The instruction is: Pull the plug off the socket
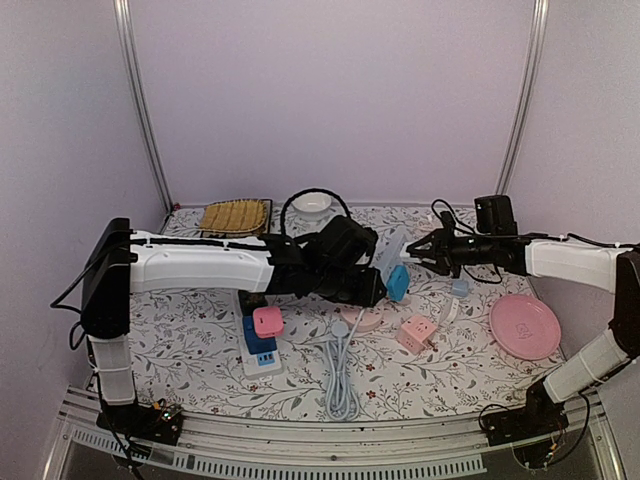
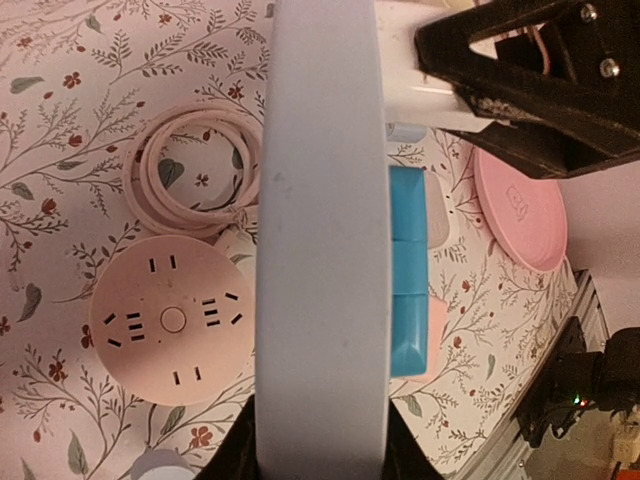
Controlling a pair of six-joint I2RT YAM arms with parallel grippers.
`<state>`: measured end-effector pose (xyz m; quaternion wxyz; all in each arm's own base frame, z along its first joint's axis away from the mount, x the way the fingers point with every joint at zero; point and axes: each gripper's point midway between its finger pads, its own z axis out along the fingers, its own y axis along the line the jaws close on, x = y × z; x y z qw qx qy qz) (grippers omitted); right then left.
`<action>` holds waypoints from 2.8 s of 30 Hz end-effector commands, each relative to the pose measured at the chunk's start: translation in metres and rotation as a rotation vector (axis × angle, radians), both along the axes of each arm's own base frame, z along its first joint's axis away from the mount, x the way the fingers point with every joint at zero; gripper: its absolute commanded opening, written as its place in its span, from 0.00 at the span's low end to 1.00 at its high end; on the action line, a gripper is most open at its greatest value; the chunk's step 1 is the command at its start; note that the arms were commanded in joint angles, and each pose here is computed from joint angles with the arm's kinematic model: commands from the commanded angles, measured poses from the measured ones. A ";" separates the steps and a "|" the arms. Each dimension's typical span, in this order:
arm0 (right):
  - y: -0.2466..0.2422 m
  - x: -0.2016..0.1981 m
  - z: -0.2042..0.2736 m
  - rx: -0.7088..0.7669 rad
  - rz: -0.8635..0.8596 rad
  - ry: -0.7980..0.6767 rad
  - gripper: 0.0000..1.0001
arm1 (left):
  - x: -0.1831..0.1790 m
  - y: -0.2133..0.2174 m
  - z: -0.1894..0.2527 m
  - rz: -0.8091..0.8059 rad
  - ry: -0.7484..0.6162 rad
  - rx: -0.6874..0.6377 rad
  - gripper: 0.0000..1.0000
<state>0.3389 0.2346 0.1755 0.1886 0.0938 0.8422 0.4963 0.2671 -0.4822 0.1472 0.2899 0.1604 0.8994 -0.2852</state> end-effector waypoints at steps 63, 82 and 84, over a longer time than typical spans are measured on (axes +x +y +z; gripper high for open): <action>0.020 -0.012 0.067 -0.068 0.193 -0.164 0.03 | 0.081 0.063 -0.036 0.232 0.003 0.176 0.00; 0.000 -0.006 0.068 0.122 0.224 -0.105 0.03 | 0.069 0.100 -0.033 0.294 0.024 0.157 0.00; 0.003 -0.007 0.073 0.100 0.214 -0.123 0.03 | 0.069 0.097 -0.035 0.287 0.031 0.153 0.00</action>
